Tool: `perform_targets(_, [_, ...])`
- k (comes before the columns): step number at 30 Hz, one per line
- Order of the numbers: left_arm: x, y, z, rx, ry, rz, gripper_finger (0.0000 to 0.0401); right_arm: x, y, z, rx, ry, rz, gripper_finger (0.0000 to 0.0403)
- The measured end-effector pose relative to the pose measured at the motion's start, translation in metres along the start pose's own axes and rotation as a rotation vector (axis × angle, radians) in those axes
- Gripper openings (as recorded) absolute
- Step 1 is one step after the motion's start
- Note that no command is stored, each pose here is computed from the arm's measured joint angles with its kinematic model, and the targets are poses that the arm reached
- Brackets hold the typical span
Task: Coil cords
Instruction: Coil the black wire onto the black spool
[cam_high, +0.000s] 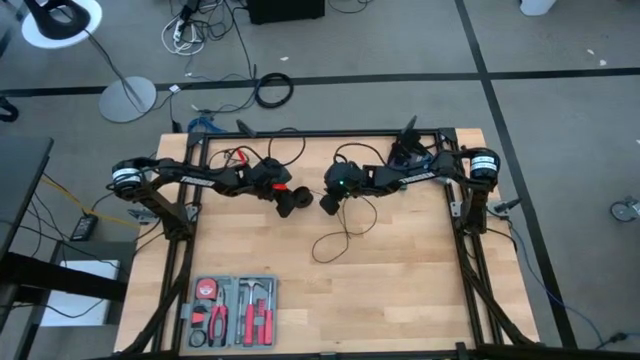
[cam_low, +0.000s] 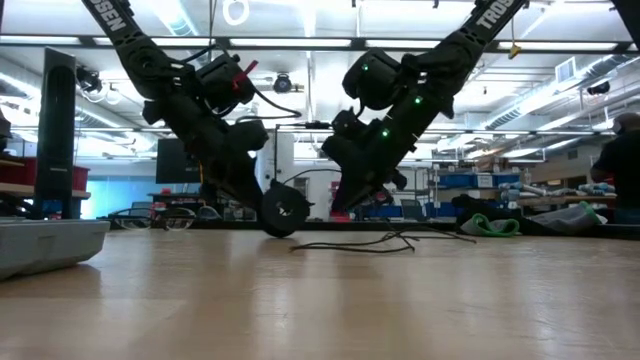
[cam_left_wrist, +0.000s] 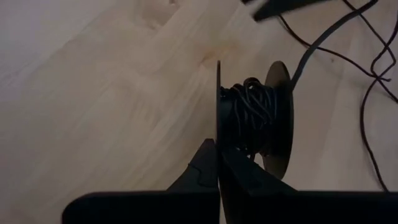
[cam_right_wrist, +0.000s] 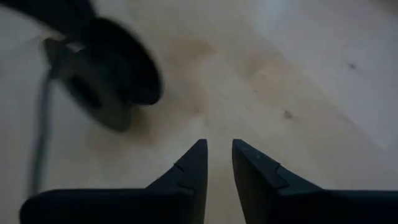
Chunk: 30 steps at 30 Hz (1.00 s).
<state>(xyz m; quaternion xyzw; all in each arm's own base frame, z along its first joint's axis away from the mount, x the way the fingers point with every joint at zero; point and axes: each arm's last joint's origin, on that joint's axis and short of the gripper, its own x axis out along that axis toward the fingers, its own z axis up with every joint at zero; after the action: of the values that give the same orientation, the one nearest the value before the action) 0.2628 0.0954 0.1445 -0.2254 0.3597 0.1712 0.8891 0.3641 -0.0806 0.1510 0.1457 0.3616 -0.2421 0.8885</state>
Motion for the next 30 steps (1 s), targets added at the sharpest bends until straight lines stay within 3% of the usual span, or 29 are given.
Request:
perform_targets(7, [-0.001,0.001,-0.002,0.000,0.020,0.024,0.0000,-0.015,-0.005,-0.004,-0.051,0.089,-0.071,0.0071])
perform_targets(14, [-0.001,0.001,-0.002,0.000,0.018,0.028,0.0000,-0.068,-0.017,0.007,-0.043,0.084,-0.207,0.0055])
perform_targets(18, [-0.001,0.001,-0.002,0.000,0.016,0.032,0.0000,-0.096,-0.016,-0.009,-0.002,-0.018,-0.216,0.0046])
perform_targets(21, [-0.001,0.001,-0.001,0.001,0.016,0.033,0.0000,-0.107,-0.011,-0.036,0.075,-0.227,-0.109,0.0041])
perform_targets(25, [0.000,0.001,-0.001,0.004,0.008,0.031,0.0000,-0.108,-0.011,-0.080,0.267,-0.570,0.138,0.0035])
perform_targets(28, [0.000,0.001,0.000,0.006,-0.001,0.030,0.0000,-0.103,-0.013,-0.102,0.376,-0.661,0.240,0.0030])
perform_targets(30, [0.000,0.001,0.000,0.006,-0.001,0.030,0.0000,-0.095,-0.008,-0.106,0.378,-0.656,0.261,0.0028])
